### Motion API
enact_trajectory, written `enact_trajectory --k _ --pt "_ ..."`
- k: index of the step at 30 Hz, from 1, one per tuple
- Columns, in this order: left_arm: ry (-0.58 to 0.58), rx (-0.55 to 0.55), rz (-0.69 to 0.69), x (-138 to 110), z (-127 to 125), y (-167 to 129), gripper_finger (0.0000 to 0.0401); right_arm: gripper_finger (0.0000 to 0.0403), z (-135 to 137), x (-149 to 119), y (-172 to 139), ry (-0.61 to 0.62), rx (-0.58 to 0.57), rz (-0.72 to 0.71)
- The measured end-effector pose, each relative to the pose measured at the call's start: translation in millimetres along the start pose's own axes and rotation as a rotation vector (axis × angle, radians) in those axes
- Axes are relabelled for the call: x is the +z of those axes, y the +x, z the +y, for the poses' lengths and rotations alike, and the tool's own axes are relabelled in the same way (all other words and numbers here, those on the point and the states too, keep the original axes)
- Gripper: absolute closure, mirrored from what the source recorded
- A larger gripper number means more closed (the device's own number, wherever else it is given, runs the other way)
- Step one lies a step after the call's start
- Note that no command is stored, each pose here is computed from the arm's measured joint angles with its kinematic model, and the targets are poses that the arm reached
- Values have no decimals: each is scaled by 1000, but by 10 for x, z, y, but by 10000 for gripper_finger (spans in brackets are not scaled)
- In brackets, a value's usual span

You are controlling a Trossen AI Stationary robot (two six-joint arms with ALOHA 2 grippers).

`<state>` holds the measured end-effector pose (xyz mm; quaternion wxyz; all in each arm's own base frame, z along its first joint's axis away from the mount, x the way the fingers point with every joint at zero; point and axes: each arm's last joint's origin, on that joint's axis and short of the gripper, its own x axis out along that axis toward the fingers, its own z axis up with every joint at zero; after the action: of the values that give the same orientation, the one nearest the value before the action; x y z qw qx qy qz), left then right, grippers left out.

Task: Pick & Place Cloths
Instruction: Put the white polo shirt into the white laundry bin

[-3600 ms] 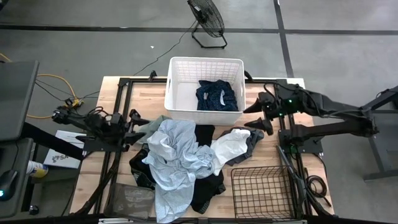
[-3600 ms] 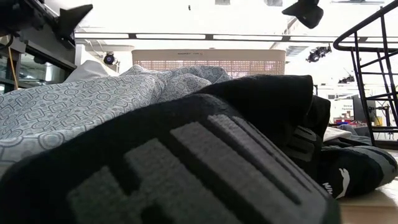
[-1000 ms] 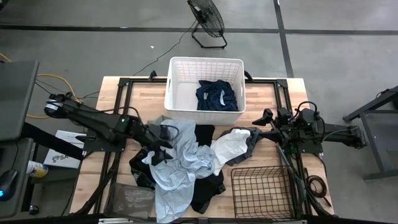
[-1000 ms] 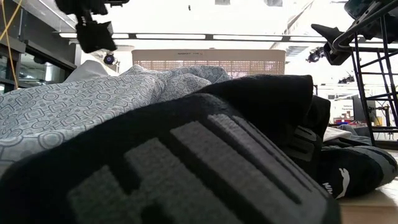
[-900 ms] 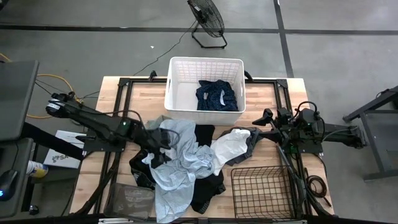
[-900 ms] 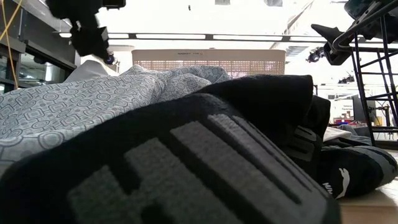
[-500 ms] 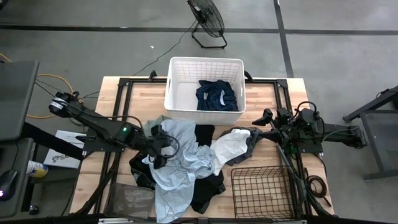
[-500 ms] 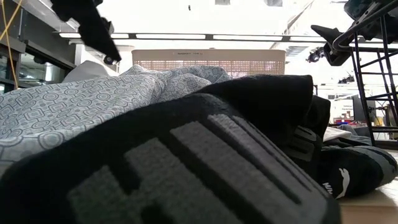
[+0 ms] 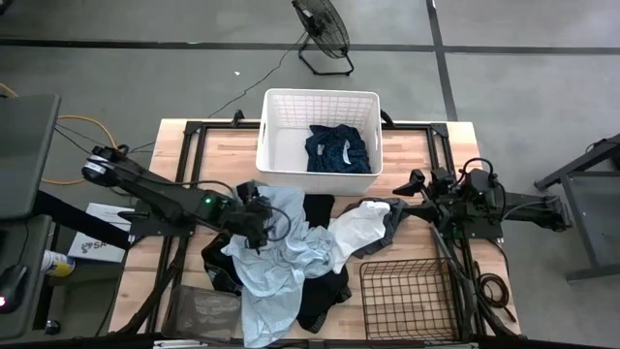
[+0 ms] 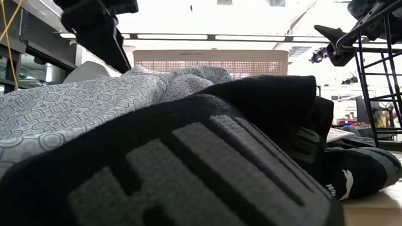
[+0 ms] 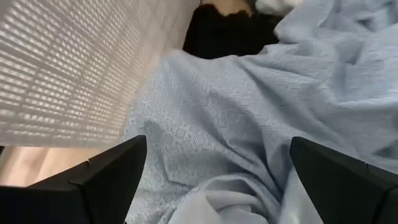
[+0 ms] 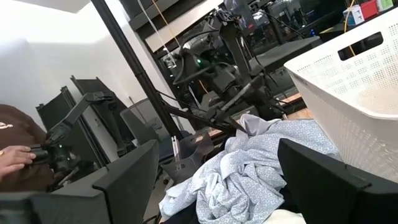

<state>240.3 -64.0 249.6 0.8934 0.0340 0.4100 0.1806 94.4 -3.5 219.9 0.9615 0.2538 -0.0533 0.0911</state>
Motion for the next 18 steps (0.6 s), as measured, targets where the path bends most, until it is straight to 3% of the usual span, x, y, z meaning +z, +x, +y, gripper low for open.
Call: enact_trajectory --k 18 --pt "-255 -65 263 -36 -173 692 11 82 -1 -1 1 0 -1 1"
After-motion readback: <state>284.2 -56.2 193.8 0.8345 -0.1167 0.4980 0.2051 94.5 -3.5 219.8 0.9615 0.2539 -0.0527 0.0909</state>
